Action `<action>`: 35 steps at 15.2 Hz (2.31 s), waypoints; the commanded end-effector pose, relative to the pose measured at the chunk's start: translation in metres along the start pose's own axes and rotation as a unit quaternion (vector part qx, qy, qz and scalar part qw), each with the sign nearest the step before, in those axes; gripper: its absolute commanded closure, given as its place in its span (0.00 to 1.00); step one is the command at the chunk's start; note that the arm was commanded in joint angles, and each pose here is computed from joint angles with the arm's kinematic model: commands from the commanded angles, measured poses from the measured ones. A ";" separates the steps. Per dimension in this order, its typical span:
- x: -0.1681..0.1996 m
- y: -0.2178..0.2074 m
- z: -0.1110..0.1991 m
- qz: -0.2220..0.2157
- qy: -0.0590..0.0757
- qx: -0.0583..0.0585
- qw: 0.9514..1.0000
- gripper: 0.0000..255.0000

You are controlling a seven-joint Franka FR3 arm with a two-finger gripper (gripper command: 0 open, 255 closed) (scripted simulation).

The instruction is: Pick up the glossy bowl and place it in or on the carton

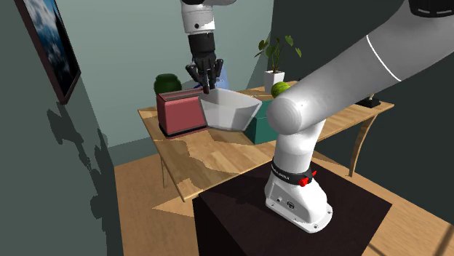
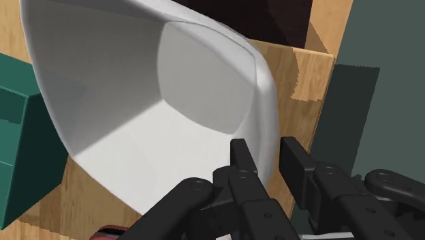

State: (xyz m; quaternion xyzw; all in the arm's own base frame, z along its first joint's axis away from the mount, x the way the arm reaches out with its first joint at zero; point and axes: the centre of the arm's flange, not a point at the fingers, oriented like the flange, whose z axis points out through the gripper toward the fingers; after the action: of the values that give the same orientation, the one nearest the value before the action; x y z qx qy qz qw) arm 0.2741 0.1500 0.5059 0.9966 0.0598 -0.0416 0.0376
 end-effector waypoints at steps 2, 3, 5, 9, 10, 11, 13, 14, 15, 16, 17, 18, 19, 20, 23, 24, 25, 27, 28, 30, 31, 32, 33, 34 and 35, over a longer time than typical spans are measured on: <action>0.000 0.040 -0.005 -0.001 0.000 0.000 1.000 1.00; 0.000 0.053 -0.006 -0.001 0.000 0.000 1.000 1.00; 0.000 0.079 -0.008 -0.001 0.000 0.000 1.000 1.00; -0.001 0.132 -0.012 -0.001 0.000 0.000 1.000 1.00; -0.001 0.145 -0.013 -0.001 0.000 0.000 1.000 1.00; -0.001 0.158 -0.014 -0.001 0.000 0.000 1.000 1.00; -0.001 0.185 -0.016 -0.001 0.000 0.000 1.000 1.00; -0.001 0.198 -0.017 -0.001 0.000 0.000 1.000 1.00; -0.001 0.211 -0.018 -0.001 0.000 0.000 1.000 1.00; -0.001 0.224 -0.019 -0.001 0.000 0.000 1.000 1.00; -0.001 0.237 -0.020 -0.001 0.000 0.000 1.000 1.00; -0.001 0.251 -0.022 -0.001 0.000 0.000 1.000 1.00; -0.001 0.264 -0.023 -0.001 0.000 0.000 1.000 1.00; -0.001 0.277 -0.024 -0.001 0.000 0.000 1.000 1.00; -0.001 0.316 -0.027 -0.001 0.000 0.000 1.000 1.00; -0.001 0.329 -0.028 -0.001 0.000 0.000 1.000 1.00; -0.001 0.343 -0.029 -0.001 0.000 0.000 1.000 1.00; -0.001 0.348 -0.024 -0.001 0.000 0.000 1.000 1.00; 0.000 0.348 -0.019 -0.001 0.000 0.000 1.000 1.00; 0.001 0.347 -0.009 -0.001 0.000 0.000 1.000 1.00; 0.001 0.347 -0.003 -0.001 0.000 0.000 1.000 1.00; 0.001 0.346 0.002 -0.001 0.000 0.000 1.000 1.00; 0.002 0.346 0.007 -0.001 0.000 0.000 1.000 1.00; 0.002 0.345 0.012 -0.001 0.000 0.000 1.000 1.00; 0.003 0.345 0.018 -0.001 0.000 0.000 1.000 1.00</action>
State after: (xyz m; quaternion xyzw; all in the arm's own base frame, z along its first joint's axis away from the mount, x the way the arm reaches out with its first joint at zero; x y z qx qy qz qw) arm 0.3178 -0.1913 0.5172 0.9966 0.0603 -0.0422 0.0371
